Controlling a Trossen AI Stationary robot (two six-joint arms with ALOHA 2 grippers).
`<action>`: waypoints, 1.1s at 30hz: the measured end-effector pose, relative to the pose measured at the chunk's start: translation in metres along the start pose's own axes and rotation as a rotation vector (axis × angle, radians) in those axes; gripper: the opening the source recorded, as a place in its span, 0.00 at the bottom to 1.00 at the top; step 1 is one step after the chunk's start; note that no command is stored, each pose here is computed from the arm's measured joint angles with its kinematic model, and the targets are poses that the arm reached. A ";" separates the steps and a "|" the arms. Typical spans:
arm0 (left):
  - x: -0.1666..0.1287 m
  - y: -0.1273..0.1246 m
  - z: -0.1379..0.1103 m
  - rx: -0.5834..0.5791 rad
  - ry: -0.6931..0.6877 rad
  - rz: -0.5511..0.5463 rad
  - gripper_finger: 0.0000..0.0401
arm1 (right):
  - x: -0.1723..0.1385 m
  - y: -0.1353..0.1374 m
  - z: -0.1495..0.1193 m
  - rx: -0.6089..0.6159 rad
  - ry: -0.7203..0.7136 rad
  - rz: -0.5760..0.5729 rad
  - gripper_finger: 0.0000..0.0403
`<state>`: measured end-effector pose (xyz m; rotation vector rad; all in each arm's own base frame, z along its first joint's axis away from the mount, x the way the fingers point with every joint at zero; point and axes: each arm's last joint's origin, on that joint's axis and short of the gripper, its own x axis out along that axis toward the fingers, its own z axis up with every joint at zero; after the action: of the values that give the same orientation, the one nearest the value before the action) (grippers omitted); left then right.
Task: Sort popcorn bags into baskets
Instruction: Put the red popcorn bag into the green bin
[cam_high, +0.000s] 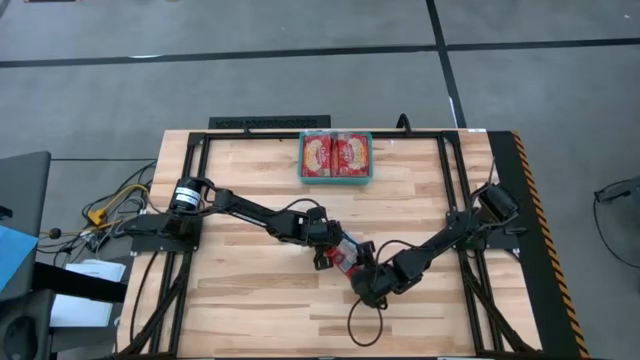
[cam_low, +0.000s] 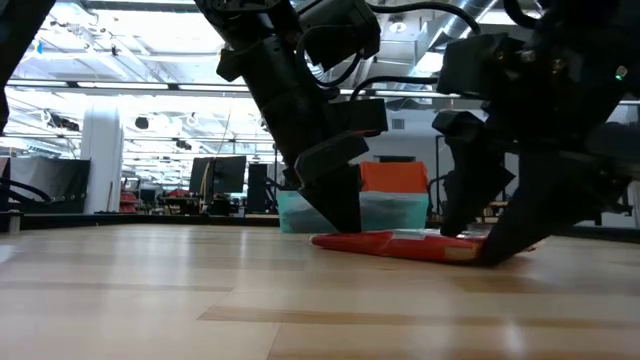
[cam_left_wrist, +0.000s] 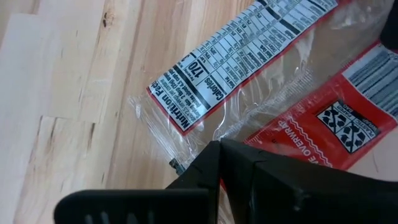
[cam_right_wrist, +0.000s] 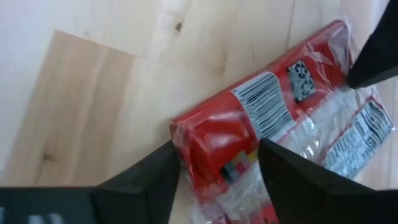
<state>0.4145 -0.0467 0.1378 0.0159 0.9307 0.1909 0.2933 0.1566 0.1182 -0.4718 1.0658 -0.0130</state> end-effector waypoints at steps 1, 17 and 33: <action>0.000 0.000 0.000 -0.001 0.000 -0.001 0.00 | 0.000 0.000 0.000 -0.002 0.006 -0.001 0.56; -0.064 0.003 0.057 -0.051 0.001 -0.074 0.00 | -0.021 -0.009 0.012 0.151 0.004 0.060 0.04; -0.314 0.065 0.108 -0.143 -0.425 0.078 0.00 | -0.073 -0.072 0.051 0.628 -0.416 0.098 0.01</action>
<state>0.3076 -0.0291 0.4584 -0.0384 0.4919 0.3121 0.3160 0.1277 0.2267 0.1463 0.6247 -0.1526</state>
